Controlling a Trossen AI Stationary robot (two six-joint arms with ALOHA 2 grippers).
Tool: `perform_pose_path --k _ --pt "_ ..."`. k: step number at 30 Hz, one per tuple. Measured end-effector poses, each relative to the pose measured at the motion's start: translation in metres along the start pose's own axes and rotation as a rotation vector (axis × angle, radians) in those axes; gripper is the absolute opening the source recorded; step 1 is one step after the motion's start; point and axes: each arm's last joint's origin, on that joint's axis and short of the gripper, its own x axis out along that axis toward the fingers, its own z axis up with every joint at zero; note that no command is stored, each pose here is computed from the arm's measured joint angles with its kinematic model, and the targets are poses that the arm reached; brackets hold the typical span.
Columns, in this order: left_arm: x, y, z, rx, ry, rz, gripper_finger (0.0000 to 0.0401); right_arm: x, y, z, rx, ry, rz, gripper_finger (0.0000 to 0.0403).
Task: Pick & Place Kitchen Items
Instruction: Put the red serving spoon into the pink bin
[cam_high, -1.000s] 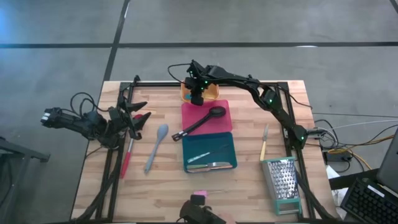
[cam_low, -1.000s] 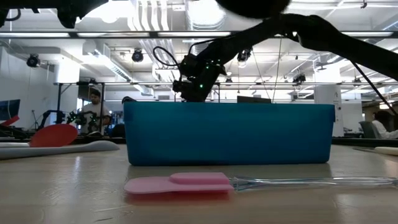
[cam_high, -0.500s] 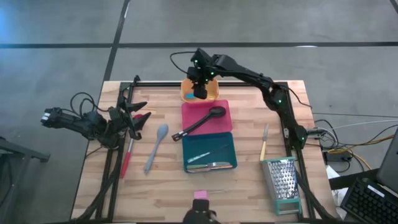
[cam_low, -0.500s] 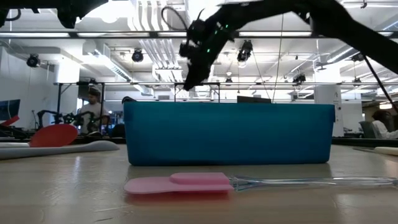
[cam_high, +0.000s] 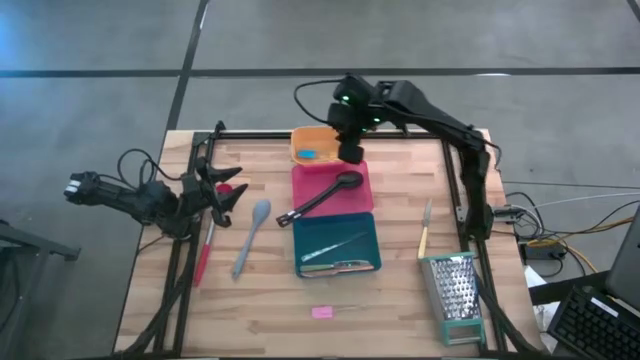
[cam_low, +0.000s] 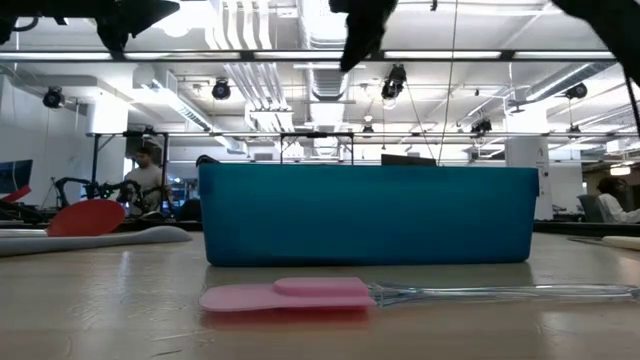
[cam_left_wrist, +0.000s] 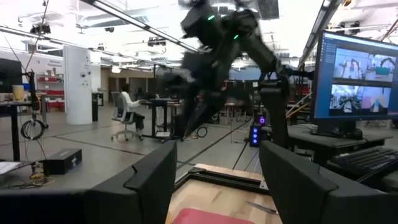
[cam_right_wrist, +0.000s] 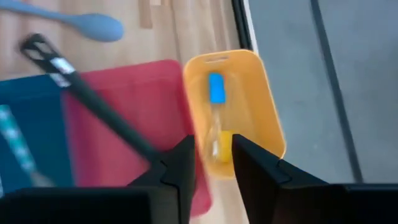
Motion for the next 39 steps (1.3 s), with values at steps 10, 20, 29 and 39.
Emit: perform_pose_path --k 10,20,29,39 --pt "0.000 0.000 -0.001 -0.012 0.008 -0.001 0.0234 -0.077 0.037 -0.028 0.077 0.047 -0.025 0.0041" --pt "0.000 -0.001 -0.003 -0.027 0.022 -0.002 0.0234 -0.110 0.083 -0.044 0.026 0.012 -0.122 0.0010" --pt "0.001 -0.001 -0.003 -0.039 0.031 0.001 0.0234 -0.102 0.115 -0.083 -0.018 0.112 -0.214 0.0009" --pt "0.008 0.001 -0.002 -0.014 0.184 0.291 0.0234 -0.073 0.119 -0.146 0.052 0.172 -0.278 0.0009"
